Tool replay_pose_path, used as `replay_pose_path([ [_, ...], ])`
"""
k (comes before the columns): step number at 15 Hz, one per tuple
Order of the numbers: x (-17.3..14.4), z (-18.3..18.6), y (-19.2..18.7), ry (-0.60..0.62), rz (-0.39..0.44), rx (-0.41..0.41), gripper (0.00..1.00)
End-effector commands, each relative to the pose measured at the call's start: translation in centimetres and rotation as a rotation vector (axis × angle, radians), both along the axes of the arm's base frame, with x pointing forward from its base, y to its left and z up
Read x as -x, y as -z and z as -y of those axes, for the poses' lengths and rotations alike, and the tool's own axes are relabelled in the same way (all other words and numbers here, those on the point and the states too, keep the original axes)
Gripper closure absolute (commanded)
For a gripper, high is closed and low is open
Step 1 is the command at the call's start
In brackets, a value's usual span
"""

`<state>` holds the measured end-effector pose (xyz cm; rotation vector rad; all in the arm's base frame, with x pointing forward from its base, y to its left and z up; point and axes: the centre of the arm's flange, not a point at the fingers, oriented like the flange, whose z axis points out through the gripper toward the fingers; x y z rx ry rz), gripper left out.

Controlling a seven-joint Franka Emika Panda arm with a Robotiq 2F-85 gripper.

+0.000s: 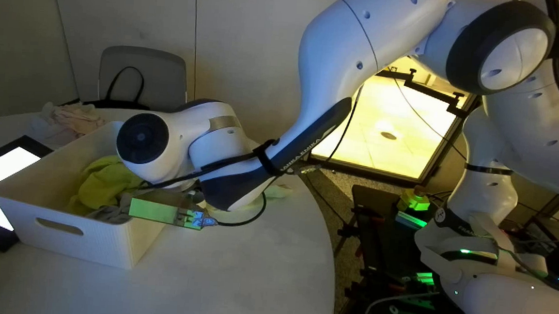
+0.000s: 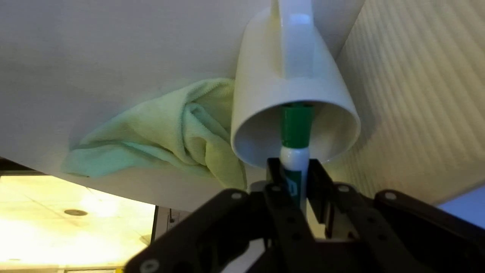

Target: Pick up the yellow towel put it in the basket, pick up a black masking tape put it in the cup, pick up the light yellow towel put it in the basket, pick up the marker put it in the cup, pick up the white-brown towel put it in the basket and pick up the object put it in the cup

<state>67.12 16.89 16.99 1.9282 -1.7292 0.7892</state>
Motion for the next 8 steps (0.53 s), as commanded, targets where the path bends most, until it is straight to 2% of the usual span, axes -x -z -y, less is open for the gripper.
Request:
replay_pose_path([
  [1,-1.3,-1.0,-0.2,-0.023,0.01,0.043,0.53],
  [8,-0.6,-1.5,-2.4,-0.035,0.06,0.097,0.04],
])
